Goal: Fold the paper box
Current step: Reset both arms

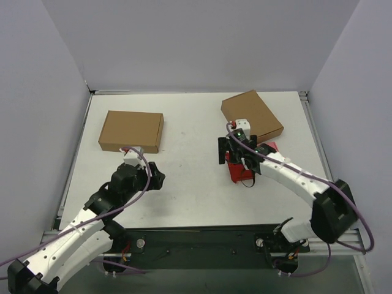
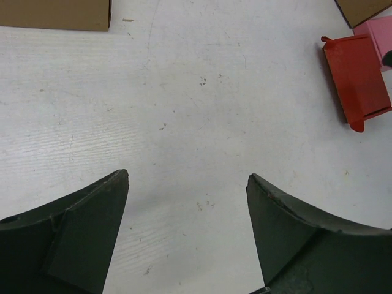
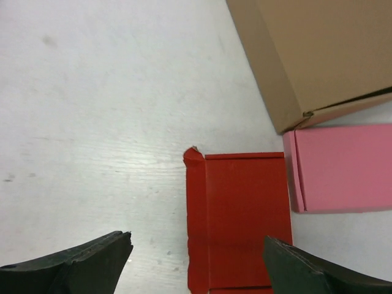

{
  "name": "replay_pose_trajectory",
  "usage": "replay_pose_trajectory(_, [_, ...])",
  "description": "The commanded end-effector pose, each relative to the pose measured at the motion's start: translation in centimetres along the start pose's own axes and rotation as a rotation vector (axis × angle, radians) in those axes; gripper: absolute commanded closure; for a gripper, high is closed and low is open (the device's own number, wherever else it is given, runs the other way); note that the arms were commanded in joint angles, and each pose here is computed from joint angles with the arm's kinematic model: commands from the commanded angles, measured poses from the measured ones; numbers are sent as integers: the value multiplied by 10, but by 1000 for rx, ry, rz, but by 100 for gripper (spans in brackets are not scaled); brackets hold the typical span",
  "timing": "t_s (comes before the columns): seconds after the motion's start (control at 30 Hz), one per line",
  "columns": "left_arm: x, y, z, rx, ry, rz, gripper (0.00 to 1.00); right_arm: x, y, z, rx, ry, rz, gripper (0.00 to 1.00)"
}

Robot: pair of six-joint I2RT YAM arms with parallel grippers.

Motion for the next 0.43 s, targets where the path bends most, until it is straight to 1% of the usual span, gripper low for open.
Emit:
replay_pose_trajectory(0.0, [-15,-19,-25,-52,6,22,11,-16,-46,-7,-139,32,-85,4])
replay_pose_trajectory(0.17, [-22,-33,-45,-85,36,-20,10,-42,-68,1,-217,87,-96,4])
replay_pose_trajectory(0.2, [-22,-34,-47,-88,47,-22,10,-44,-67,7,-210,92,-106,4])
replay_pose_trajectory(0.23, [-22,-36,-49,-91,69,-22,10,-51,-67,9,-210,111,-94,4])
replay_pose_trajectory(0.33, [-23,-39,-53,-102,77,-31,10,-61,-72,18,-225,129,-74,4])
replay_pose_trajectory(0.4, [-26,-42,-57,-117,72,-24,10,-67,-81,21,-261,143,-48,4])
Point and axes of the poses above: each gripper's point midway between its finger pads, its own y axis out along the fingers, its own x axis along the line the jaws close on, z = x × y, the point moved 8 cm from there along -y, back along the fingers, and after that the axes turned 13 degrees about -y, right-handed, at the moved point
